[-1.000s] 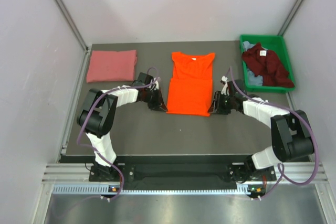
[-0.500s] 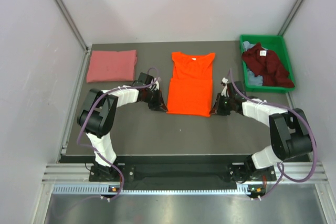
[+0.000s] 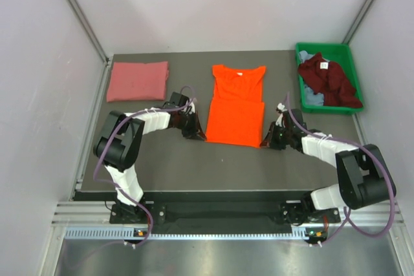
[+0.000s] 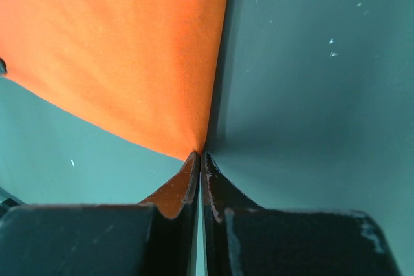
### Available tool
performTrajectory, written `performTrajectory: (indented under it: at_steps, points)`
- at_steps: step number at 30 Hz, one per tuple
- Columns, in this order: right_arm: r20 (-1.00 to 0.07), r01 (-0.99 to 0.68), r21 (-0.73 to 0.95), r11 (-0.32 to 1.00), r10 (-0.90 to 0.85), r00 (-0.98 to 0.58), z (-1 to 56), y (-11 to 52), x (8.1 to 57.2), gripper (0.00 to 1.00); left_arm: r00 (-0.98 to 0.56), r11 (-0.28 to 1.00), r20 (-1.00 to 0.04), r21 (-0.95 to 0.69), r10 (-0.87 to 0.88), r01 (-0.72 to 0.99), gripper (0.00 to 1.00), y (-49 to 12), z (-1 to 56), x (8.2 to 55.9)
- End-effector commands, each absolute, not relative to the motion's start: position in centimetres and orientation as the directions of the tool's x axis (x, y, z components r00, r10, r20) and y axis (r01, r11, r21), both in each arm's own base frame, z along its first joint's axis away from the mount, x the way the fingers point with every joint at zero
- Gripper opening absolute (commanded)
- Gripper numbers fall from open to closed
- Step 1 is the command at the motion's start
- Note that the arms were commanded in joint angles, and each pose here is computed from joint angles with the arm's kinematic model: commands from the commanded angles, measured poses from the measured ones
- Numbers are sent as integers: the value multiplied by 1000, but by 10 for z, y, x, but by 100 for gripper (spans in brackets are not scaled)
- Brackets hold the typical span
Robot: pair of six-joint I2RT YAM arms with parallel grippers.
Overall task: Fold and stack the t-shirts
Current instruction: Fold the tshirt
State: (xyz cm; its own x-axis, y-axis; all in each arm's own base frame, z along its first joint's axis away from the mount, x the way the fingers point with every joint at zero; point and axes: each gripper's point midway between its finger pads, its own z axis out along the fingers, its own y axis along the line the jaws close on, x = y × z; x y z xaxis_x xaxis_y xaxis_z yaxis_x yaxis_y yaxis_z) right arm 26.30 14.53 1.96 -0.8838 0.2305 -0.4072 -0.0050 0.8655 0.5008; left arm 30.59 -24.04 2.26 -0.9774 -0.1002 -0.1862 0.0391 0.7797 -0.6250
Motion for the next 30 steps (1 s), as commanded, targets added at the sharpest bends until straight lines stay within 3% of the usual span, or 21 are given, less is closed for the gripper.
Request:
performTrajectory:
  at_steps: [1,12,15,18,24,27,30]
  points:
    - [-455,-6,473,881,238,-858,31,136,270,0,-974,793,-199,-609,-105,39,0,-233,27,297]
    - [-411,5,443,897,208,-887,26,128,244,0,-980,784,-189,-618,-68,64,0,-244,32,269]
    - [-391,18,432,902,205,-897,23,124,231,0,-984,795,-165,-604,-71,44,6,-245,29,257]
    - [-372,53,407,912,218,-902,24,117,222,11,-981,833,-168,-553,-95,14,23,-239,31,252]
    - [-404,81,424,902,268,-874,59,116,228,22,-942,880,-315,-473,-119,47,26,-226,74,278]
    - [-452,3,507,862,269,-851,84,136,245,19,-919,811,-387,-560,-76,168,26,-254,108,289]
    - [-444,-102,598,795,223,-868,98,165,253,13,-934,701,-355,-678,-48,222,25,-290,116,286]
